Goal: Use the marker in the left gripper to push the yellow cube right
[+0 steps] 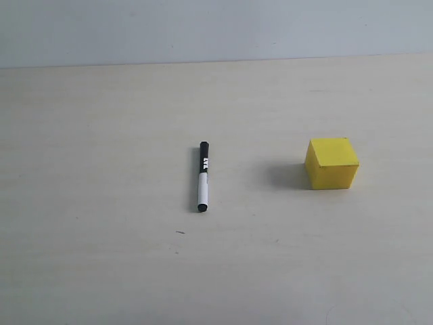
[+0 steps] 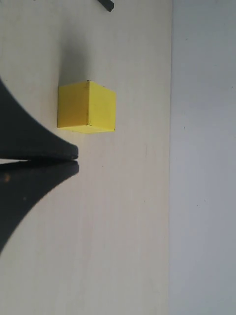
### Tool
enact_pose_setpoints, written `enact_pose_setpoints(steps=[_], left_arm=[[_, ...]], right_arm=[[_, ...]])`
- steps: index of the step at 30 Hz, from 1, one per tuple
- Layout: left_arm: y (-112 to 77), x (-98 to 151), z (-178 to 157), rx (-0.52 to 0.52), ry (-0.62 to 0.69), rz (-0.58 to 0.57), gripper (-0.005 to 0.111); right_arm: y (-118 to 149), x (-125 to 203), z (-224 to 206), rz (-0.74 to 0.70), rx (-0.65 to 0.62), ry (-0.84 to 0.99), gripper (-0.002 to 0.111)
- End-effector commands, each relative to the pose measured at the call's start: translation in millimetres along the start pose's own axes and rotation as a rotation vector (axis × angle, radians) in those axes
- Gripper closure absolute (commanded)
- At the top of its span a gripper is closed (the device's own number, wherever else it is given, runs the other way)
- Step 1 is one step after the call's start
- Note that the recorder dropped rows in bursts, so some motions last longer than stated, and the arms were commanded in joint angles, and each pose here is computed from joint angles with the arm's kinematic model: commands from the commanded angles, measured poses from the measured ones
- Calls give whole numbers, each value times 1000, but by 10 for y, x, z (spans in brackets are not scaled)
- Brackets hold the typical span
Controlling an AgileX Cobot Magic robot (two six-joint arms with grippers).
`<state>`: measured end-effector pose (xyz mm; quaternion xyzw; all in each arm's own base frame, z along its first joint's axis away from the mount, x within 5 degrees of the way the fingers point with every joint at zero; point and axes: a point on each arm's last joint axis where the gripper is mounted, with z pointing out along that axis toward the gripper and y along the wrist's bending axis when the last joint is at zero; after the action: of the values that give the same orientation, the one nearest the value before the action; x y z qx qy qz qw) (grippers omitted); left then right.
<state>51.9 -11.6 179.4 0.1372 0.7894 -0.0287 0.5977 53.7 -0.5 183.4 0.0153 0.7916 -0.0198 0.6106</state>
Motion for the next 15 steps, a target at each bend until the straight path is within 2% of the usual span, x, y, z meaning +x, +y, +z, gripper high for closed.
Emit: enact_pose_setpoints(steps=[1,15], left_arm=[[0,-2,-4,-2,-4,-11,107],[37,3,-6,-67,4,-24,107]], right_arm=[[-4,8,2,0,7,-4,108],[-4,8,2,0,7,-4,108]])
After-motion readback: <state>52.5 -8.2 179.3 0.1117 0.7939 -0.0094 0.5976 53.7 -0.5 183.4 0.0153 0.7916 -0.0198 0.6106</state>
